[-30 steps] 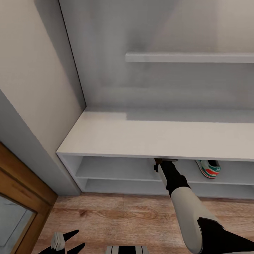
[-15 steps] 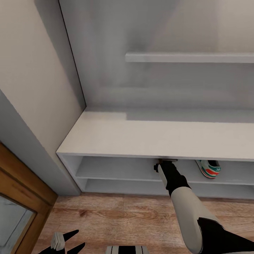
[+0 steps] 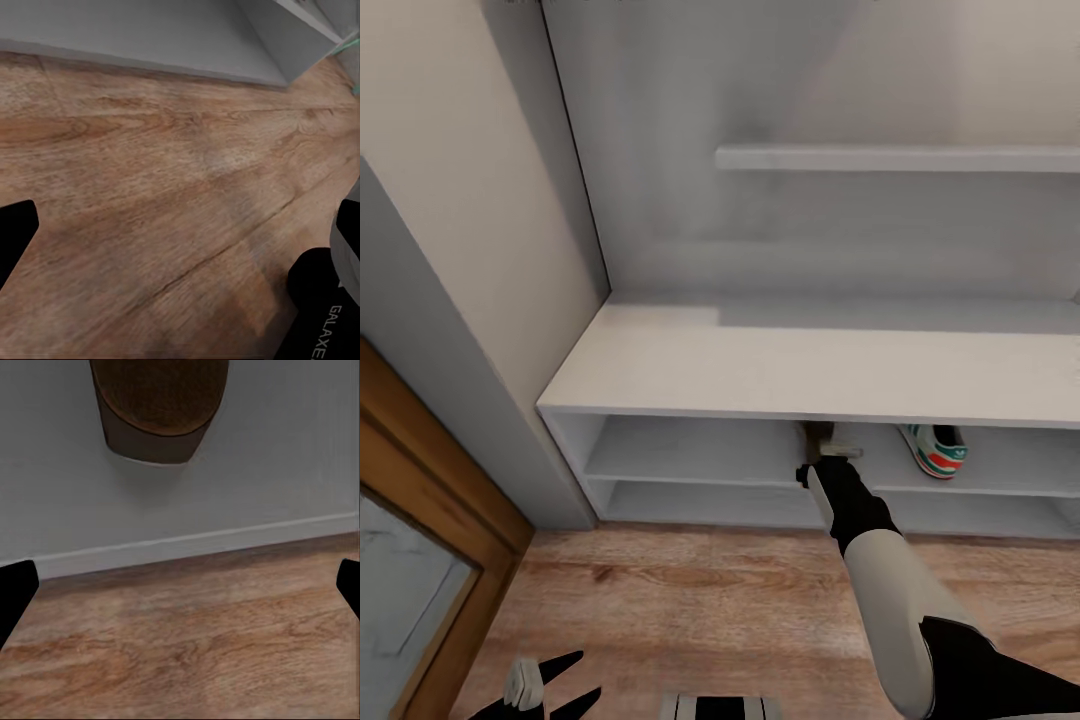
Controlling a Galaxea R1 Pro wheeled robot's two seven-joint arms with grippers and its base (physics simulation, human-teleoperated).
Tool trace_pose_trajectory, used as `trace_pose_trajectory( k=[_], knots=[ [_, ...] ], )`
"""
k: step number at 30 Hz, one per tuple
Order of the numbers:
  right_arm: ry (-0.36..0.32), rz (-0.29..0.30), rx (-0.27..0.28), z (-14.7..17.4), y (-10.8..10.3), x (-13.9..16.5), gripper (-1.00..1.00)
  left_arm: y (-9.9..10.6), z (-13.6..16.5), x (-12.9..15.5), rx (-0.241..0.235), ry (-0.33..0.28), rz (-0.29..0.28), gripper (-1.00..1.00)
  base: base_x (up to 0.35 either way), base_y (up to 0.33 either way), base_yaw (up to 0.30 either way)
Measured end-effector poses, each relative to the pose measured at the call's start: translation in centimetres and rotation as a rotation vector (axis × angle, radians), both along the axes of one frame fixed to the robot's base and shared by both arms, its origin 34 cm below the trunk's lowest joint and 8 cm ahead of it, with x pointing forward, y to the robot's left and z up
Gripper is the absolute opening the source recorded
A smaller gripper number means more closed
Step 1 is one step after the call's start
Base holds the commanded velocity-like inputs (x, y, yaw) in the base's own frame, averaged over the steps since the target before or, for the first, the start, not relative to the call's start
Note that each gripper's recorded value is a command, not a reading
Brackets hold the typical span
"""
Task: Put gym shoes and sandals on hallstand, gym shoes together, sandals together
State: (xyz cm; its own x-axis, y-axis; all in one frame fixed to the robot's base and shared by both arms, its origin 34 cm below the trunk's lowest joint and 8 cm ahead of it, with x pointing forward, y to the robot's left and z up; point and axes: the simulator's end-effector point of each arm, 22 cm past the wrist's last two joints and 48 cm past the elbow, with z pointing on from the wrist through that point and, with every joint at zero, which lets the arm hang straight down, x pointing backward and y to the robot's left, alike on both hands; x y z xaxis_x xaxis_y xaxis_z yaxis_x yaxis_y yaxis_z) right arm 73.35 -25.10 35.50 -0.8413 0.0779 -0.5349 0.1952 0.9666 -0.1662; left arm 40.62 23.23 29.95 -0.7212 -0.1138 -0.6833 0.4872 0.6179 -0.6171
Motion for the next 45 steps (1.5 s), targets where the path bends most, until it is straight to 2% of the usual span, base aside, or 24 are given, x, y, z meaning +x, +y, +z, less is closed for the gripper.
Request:
trace_pose_trajectory(
  k=[24,37,45],
  knots=[
    [0.007,0.003,0.003,-0.2,0.1,-0.2,1.0,0.1,0.0,0.0,0.001,0.001,0.001,1.0,-0.313,-0.153,0.0],
    [0.14,0.051,0.024,-5.6,2.3,-4.7,1.0,0.3,0.0,0.1,0.004,0.001,0.009,1.0,-0.323,-0.065,0.0],
    [0.058,0.079,0.036,-8.6,4.2,-6.2,1.0,0.7,-0.1,0.1,0.01,0.003,0.018,1.0,-0.324,-0.002,0.0]
  ],
)
